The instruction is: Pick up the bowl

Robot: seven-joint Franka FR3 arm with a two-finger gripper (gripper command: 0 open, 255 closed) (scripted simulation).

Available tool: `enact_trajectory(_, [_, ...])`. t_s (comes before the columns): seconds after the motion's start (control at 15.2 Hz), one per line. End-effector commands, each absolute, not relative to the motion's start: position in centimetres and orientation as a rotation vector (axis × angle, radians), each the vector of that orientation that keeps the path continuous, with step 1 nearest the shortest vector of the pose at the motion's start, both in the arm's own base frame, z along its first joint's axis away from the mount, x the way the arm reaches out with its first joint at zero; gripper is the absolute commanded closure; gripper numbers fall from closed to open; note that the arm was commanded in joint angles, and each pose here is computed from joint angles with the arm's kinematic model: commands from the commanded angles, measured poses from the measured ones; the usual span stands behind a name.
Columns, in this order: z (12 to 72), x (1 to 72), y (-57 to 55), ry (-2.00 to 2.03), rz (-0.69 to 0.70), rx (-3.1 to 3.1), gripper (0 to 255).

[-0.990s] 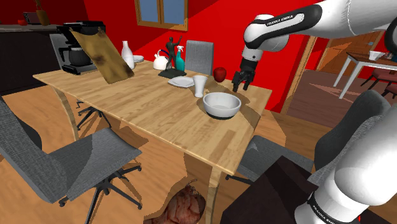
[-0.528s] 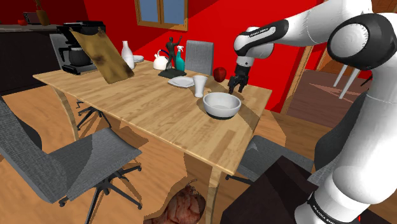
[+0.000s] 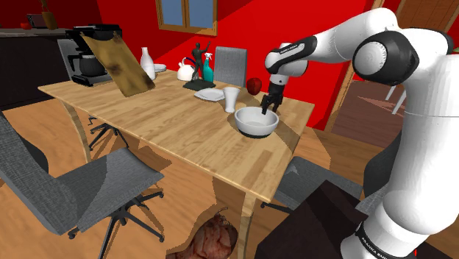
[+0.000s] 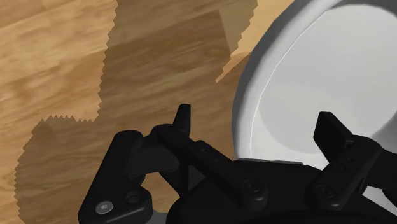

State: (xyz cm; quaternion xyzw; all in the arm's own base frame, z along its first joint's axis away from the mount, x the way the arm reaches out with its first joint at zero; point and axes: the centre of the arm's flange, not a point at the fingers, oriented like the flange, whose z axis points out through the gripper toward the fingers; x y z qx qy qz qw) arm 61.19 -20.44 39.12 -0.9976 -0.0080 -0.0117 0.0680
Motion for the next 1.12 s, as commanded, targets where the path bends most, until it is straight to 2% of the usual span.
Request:
enact_trajectory(0.0, [38.0,61.2,-20.4,-0.024,-0.036,-3.005,0])
enact_trajectory(0.2, [37.2,61.2,-20.4,-0.024,-0.036,-3.005,0])
enact_trajectory(0.26, [37.1,61.3,-20.5,-0.024,-0.036,-3.005,255])
enact_trajectory(1.06, [38.8,61.2,-20.4,-0.024,-0.036,-3.005,255])
